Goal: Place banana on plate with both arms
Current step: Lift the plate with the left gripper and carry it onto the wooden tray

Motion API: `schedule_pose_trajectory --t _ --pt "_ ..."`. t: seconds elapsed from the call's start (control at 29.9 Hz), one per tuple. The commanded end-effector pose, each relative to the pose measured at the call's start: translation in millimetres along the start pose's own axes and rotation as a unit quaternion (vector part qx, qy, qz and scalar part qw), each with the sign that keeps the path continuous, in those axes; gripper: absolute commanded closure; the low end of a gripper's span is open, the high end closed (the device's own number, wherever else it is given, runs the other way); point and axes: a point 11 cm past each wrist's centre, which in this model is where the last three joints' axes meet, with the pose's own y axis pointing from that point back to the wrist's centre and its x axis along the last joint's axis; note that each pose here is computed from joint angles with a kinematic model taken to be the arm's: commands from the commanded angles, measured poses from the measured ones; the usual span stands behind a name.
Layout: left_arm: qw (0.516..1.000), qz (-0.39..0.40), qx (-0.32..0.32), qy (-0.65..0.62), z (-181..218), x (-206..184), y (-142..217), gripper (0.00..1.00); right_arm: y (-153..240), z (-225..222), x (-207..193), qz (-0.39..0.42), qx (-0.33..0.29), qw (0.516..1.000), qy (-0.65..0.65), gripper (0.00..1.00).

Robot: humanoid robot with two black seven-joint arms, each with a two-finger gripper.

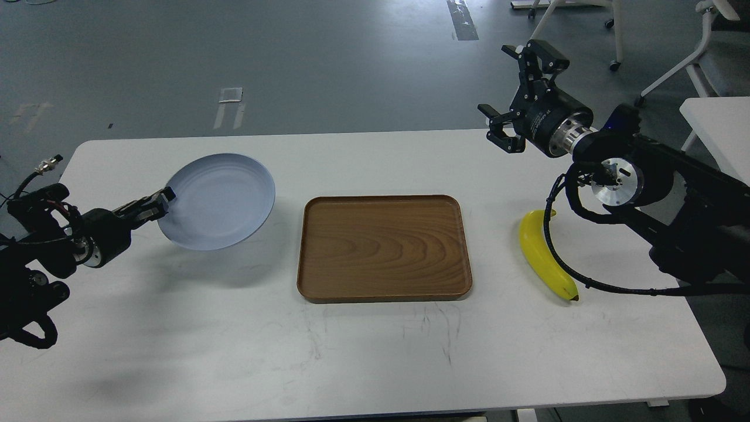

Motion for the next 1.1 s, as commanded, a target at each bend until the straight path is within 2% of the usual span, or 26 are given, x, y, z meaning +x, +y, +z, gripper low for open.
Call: schedule_pose_trajectory --t 0.0,0.33,0.47,0.8,1.07 --pt "1.0 0.004 -0.022 -0.018 16.4 9.8 -9.4 1.0 -0.1 -1.9 0.0 0.0 0.002 1.0 0.001 0.0" --pt "0.987 -0.019 -0.133 -0.084 99.5 6.1 -44.5 1.0 0.9 -7.0 1.6 0.0 0.005 1.0 0.004 0.0" --pt "0.98 -0.027 -0.16 -0.117 120.6 2.7 -54.1 1.0 2.4 -10.6 4.7 0.003 0.007 1.0 0.008 0.0" --pt "0.944 -0.082 -0.258 -0.189 208.9 -35.8 -84.9 1.0 2.9 -16.4 6.4 0.005 0.014 1.0 0.005 0.0" --pt "0.92 -0.106 -0.297 -0.235 244.7 -66.1 -96.1 1.0 11.9 -33.5 23.5 0.021 0.03 0.999 0.008 0.0"
